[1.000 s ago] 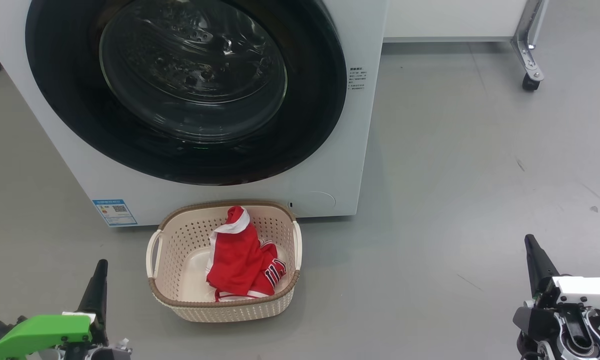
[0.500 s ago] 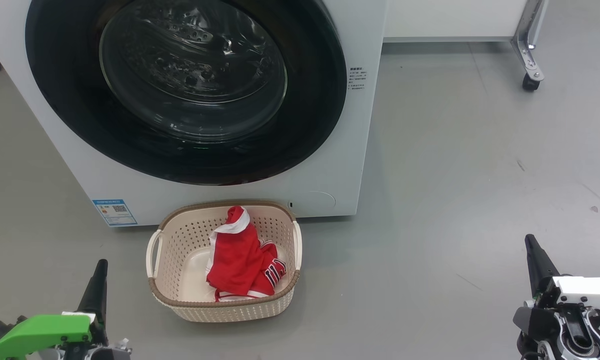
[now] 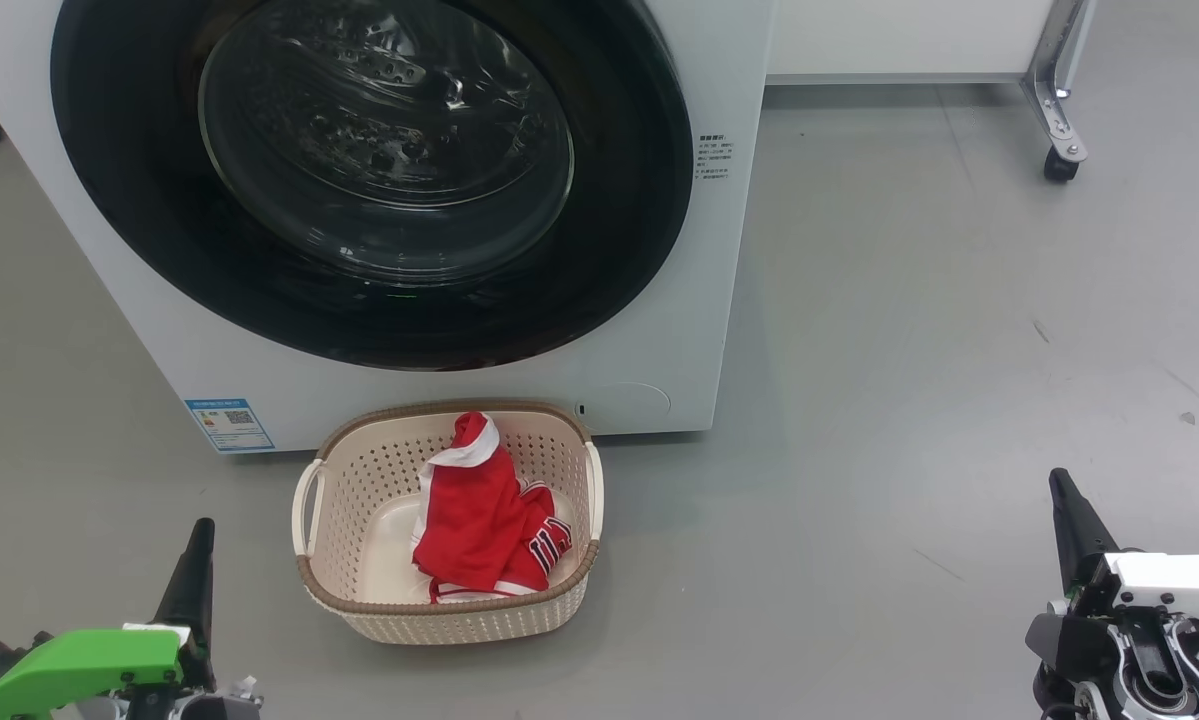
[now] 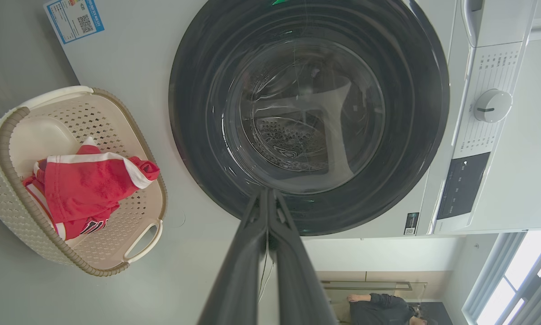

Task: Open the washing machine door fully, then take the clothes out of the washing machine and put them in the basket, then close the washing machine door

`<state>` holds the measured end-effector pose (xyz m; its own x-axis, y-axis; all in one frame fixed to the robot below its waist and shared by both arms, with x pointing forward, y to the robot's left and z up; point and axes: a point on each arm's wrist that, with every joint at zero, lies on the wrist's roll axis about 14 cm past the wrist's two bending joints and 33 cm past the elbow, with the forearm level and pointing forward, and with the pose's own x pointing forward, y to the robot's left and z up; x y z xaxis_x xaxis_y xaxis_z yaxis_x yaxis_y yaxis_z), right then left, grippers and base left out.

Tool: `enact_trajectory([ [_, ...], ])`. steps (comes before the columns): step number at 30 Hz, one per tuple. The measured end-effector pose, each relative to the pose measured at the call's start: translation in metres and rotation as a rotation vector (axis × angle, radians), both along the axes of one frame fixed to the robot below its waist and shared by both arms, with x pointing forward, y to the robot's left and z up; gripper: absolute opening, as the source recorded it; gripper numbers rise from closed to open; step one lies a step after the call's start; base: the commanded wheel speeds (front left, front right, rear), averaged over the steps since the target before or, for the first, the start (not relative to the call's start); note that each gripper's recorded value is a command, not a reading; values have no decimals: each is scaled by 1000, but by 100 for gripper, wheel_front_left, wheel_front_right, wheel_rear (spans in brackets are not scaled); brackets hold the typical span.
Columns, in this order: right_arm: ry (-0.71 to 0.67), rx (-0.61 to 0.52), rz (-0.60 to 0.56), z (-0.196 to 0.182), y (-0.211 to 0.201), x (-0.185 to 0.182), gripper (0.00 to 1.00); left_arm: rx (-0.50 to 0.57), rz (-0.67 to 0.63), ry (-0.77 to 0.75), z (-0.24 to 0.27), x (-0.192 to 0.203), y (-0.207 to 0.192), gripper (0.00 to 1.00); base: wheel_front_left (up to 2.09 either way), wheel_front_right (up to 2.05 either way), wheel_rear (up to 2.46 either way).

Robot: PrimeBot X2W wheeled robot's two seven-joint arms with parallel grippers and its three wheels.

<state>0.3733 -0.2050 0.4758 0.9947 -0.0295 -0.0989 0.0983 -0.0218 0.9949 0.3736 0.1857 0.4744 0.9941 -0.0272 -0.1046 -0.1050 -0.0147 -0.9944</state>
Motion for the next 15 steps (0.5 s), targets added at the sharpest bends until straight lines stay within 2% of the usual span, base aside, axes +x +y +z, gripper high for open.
enact_trajectory([
  [15, 0, 0, -1, 0, 0, 0, 0, 0, 2, -1, 0, 0, 0, 0, 0, 0, 0],
])
